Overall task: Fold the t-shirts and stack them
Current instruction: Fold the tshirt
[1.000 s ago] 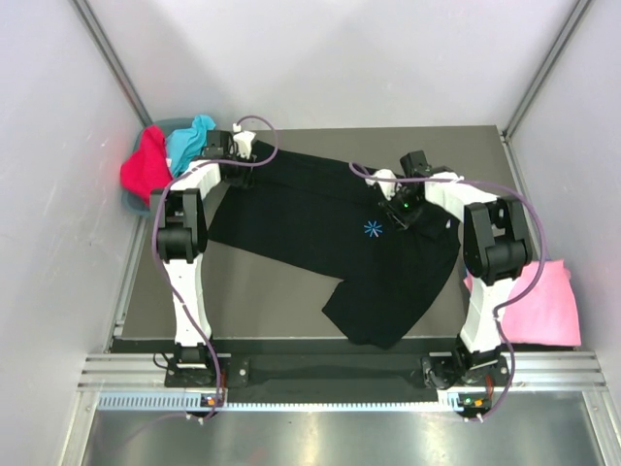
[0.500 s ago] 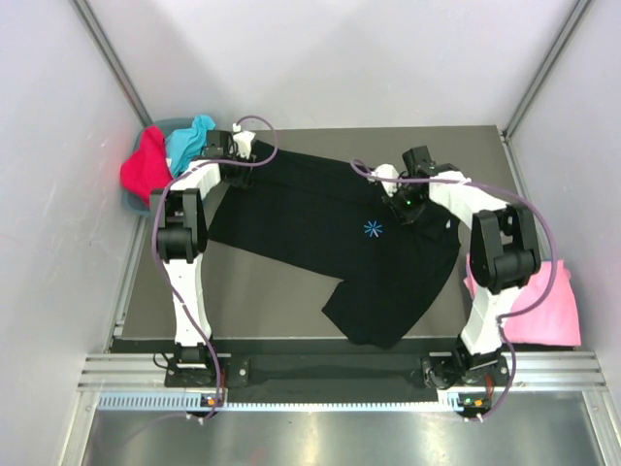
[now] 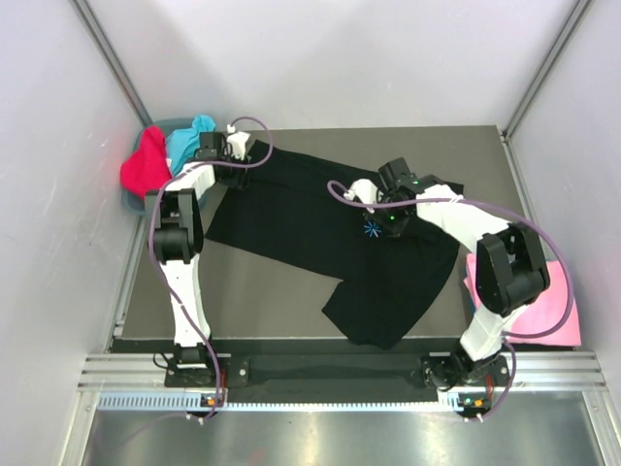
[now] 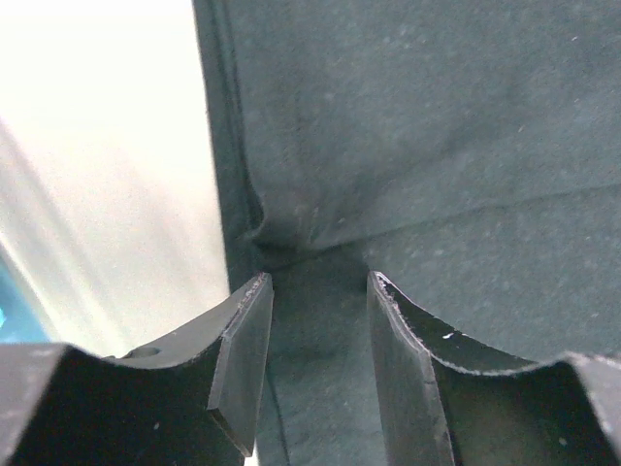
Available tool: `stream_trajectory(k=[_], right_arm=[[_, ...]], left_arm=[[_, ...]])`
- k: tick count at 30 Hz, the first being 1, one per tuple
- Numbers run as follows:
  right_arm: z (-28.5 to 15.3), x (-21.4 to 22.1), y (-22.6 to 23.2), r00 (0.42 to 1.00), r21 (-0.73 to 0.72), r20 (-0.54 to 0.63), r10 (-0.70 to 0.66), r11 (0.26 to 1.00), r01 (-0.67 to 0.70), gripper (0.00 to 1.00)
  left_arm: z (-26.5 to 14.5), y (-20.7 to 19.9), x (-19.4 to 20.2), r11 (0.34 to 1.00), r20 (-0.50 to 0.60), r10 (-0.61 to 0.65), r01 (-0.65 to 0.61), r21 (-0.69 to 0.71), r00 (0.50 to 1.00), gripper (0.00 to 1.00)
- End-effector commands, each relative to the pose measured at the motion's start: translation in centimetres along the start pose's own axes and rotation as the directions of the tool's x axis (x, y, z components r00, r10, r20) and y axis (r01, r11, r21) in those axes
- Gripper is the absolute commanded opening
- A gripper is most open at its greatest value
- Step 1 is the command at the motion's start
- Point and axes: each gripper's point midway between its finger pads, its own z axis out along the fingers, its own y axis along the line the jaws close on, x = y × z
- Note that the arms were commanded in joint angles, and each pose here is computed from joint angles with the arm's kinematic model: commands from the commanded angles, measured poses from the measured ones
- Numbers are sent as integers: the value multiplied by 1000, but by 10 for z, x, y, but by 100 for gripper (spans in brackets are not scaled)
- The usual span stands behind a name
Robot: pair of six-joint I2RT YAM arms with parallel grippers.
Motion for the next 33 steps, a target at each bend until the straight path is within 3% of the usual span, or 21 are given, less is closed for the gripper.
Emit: stream_trajectory(k=[1,6,10,14,16,24,29,33], right_arm=[[-18,-16,12,999,18,30,-37,999,36,1],[-16,-32,12,998,28,48,-30,999,29,1],[-22,-60,2,995,64,97,-29,998,23,24],[-46,-80,-15,986,138,165,-3,990,-20,24],[-58,-70,-27,984,172,175,29,983,-59,25],[-53,50,-72,996,192,3,86,978,-85,25],[-53,88,-98,984,175,-17,176,970,-171,25],[-38,102,-92,979,63,-59,194,980,-191,25]], left_arm=[[-20,7,-21,1000,69,20,-20,-13,997,49],[-22,5,-21,1000,78,7,-6,-8,997,49],[-22,3,-26,1000,93,0,0,2,996,49],[-23,2,-36,1000,113,-13,11,15,994,49],[-25,2,-44,1000,126,-15,13,21,992,49],[-32,3,-55,1000,115,-8,6,19,993,49],[-28,2,-46,1000,87,8,-8,7,996,49],[-24,5,-39,1000,60,19,-18,-8,998,49]])
